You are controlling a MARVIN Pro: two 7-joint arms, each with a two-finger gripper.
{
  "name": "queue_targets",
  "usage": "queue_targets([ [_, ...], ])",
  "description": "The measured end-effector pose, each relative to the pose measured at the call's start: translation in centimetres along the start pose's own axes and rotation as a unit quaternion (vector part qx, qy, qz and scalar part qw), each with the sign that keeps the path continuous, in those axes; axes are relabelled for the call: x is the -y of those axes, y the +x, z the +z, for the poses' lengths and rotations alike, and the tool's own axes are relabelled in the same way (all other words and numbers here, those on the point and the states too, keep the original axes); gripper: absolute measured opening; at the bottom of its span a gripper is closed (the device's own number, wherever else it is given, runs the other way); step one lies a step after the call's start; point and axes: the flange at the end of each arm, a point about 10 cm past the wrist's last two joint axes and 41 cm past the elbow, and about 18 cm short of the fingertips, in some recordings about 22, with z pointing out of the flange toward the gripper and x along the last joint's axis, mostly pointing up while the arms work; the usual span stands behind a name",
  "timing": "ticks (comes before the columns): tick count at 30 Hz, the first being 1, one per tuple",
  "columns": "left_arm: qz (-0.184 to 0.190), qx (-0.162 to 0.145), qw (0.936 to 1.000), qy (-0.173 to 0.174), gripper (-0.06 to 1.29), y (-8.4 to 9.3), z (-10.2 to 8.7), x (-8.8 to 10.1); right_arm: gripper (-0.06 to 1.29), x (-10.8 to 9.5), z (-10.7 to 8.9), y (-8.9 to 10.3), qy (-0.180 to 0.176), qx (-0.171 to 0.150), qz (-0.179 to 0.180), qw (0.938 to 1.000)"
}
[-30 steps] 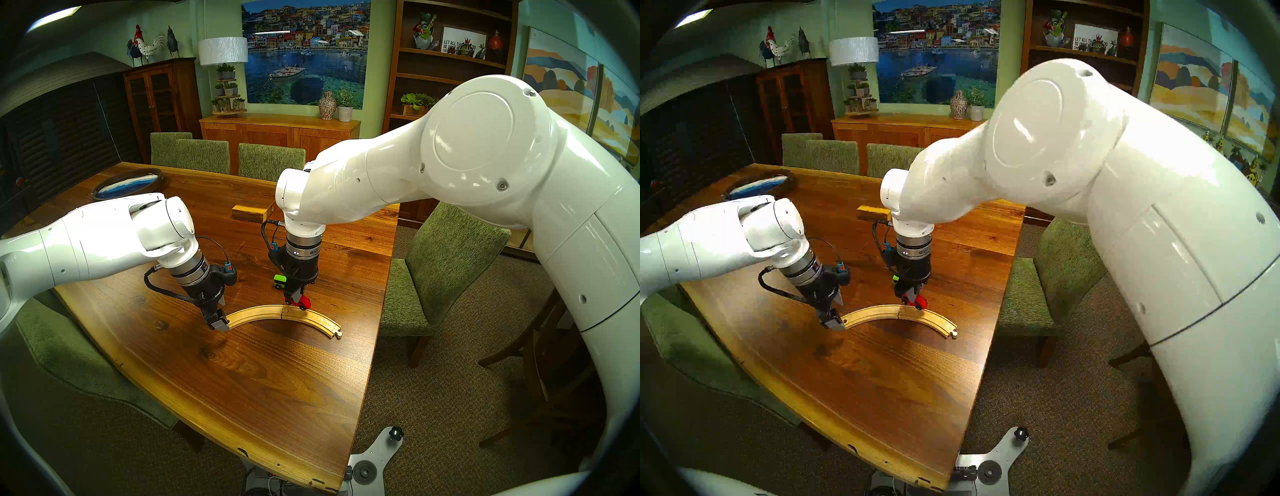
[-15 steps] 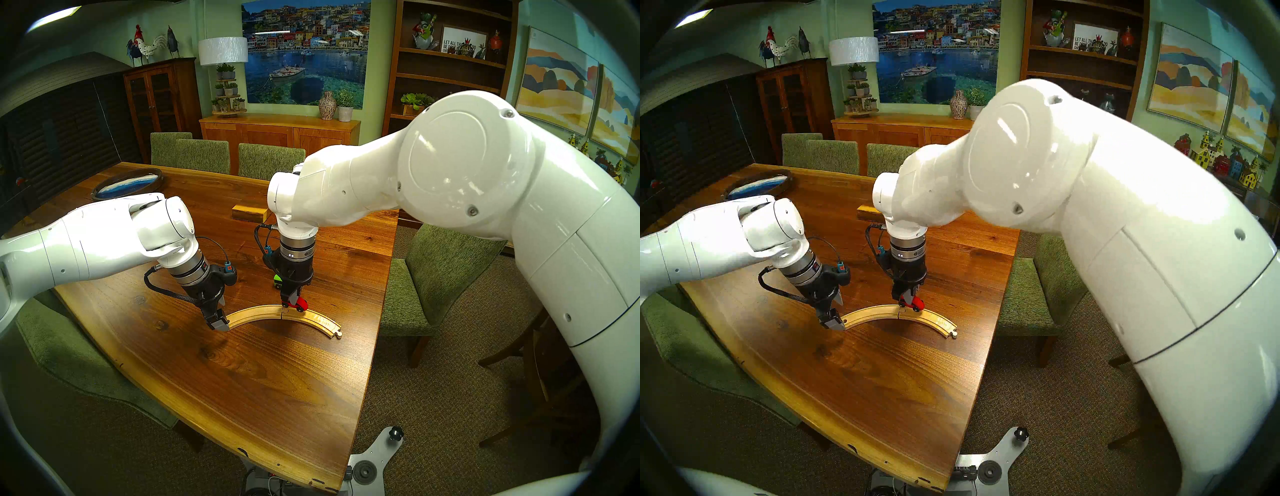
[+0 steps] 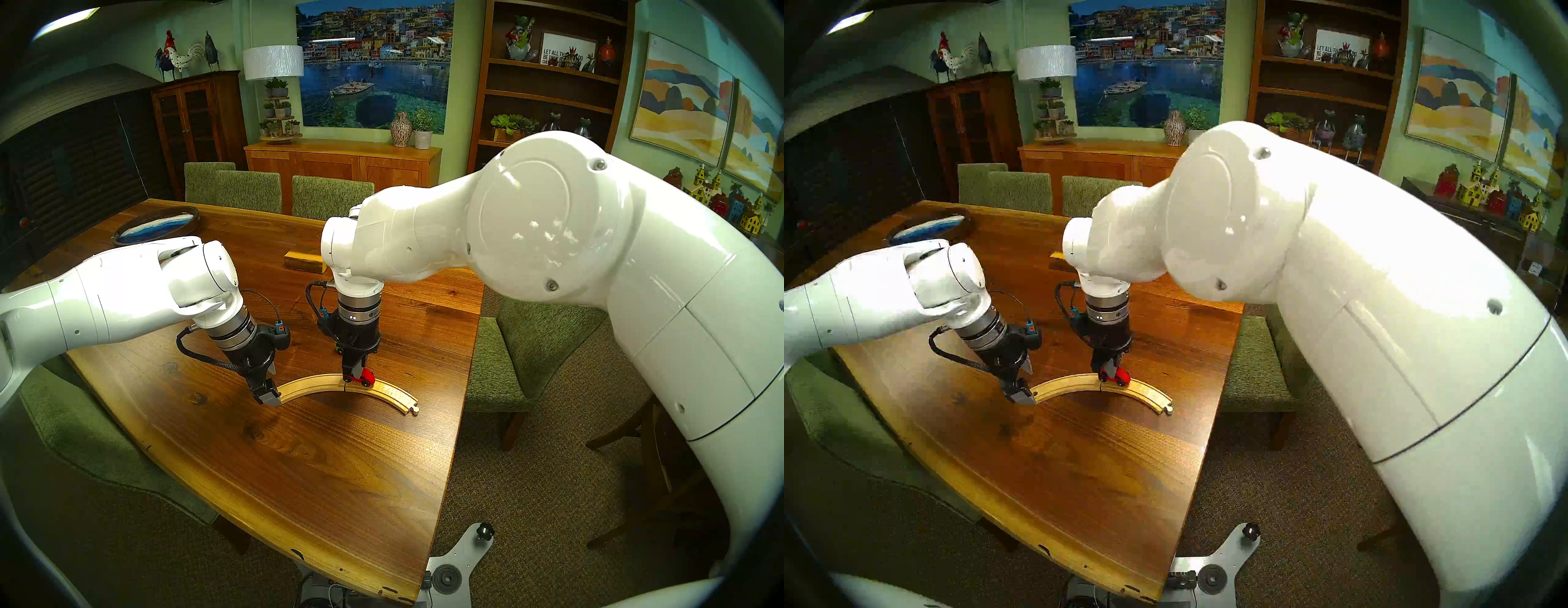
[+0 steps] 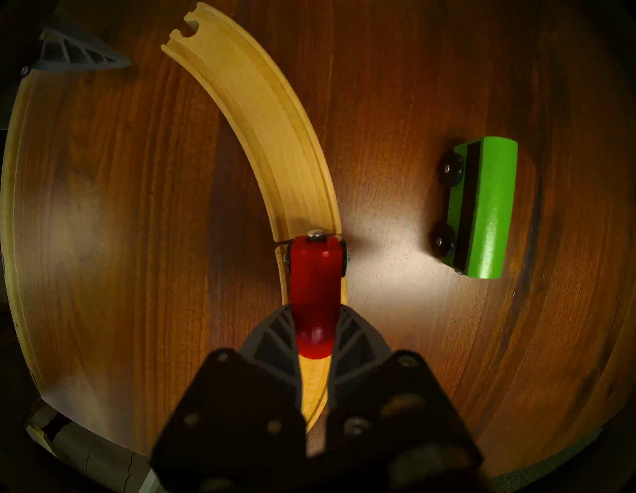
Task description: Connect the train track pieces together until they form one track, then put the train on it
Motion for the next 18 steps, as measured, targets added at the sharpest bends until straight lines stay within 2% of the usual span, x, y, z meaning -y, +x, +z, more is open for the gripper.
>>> queue_targets([
  [18,0.000,0.000,1.0000,0.000,1.26,0.00,0.00,0.00,0.02,0.32,0.55,0.45,0.005,0.011,-0.013,0.9998],
])
